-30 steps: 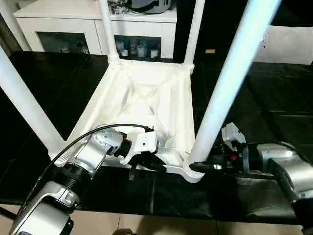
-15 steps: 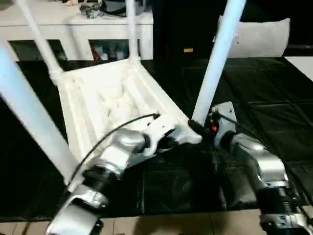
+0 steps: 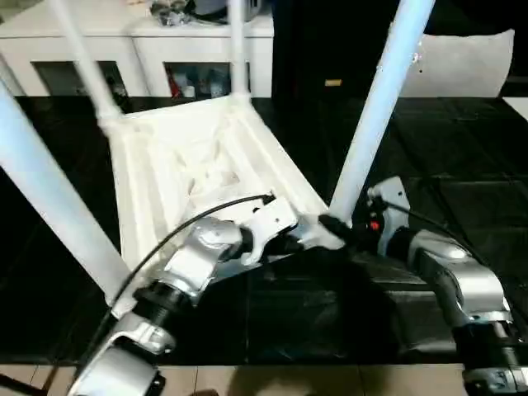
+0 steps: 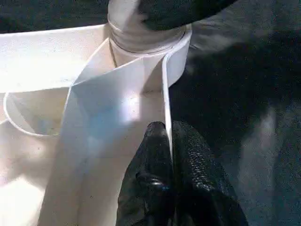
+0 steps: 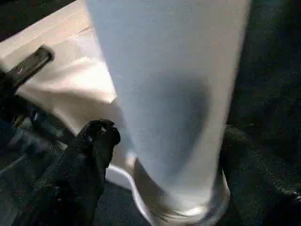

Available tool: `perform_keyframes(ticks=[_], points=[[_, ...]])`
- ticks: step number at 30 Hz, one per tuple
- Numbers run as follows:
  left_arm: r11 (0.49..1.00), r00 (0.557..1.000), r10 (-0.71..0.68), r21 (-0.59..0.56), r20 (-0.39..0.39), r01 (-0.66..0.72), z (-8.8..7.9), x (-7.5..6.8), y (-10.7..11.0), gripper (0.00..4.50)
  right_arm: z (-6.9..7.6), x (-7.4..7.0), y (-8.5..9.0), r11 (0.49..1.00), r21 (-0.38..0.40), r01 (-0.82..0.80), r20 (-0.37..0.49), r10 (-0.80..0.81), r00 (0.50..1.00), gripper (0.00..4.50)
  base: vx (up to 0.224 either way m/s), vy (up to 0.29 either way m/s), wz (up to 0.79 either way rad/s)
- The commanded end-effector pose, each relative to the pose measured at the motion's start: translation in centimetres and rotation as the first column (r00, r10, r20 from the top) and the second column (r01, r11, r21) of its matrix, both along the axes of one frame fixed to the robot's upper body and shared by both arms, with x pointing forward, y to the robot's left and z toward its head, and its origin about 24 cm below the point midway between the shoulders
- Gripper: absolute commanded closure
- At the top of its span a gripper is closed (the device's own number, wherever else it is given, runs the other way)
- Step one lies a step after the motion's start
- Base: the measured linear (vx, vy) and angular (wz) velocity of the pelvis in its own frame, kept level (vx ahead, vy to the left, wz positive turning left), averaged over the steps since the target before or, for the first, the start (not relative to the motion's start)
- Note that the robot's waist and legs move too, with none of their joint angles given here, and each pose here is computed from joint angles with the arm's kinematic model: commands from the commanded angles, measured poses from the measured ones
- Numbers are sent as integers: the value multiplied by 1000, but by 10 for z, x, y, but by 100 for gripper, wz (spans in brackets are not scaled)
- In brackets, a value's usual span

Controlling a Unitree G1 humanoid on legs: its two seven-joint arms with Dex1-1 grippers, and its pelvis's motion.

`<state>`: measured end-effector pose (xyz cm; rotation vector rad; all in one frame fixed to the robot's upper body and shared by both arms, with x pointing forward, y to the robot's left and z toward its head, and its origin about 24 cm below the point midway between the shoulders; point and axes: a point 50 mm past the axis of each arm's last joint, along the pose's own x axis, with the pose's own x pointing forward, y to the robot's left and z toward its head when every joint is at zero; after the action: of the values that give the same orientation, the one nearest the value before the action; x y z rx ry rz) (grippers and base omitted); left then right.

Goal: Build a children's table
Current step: Rotate leg to tighten

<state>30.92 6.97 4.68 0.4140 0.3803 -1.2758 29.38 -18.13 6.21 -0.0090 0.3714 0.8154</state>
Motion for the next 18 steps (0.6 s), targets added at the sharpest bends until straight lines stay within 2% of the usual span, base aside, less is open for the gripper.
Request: perform_keyframes(ticks=[1,3,5,8,9,12,13,17,18], points=[[982,981,-190,-19,31,190,11,-9,-4,450,10,-6,-2,989,-35,-142,27,143,989,48,0,0,0],[968,968,-252,1,14,252,11,-12,2,450,12,-10,-6,974,-62,-216,17,218,976,48,0,0,0],[946,947,-321,40,6,320,10,-14,9,450,16,-17,-9,944,-50,-326,2,327,945,48,0,0,0],[928,931,-365,73,0,364,9,-15,14,450,18,-19,-11,918,-72,-390,27,393,919,48,0,0,0],[912,916,-400,87,-10,400,10,-16,17,450,18,-21,-12,898,-88,-432,27,436,900,77,0,0,0],[887,892,-452,100,-22,452,11,-18,21,450,18,-28,-10,858,-42,-512,-9,512,859,77,0,0,0],[880,885,-464,104,-26,464,12,-19,22,450,18,-30,-8,845,-27,-534,-14,534,846,112,0,0,0],[859,866,-499,113,-36,499,11,-20,23,450,18,-35,-6,802,10,-598,-45,598,800,129,0,0,0],[857,864,-501,114,-36,502,11,-20,24,450,17,-35,-5,797,12,-604,-49,604,795,156,0,0,0]])
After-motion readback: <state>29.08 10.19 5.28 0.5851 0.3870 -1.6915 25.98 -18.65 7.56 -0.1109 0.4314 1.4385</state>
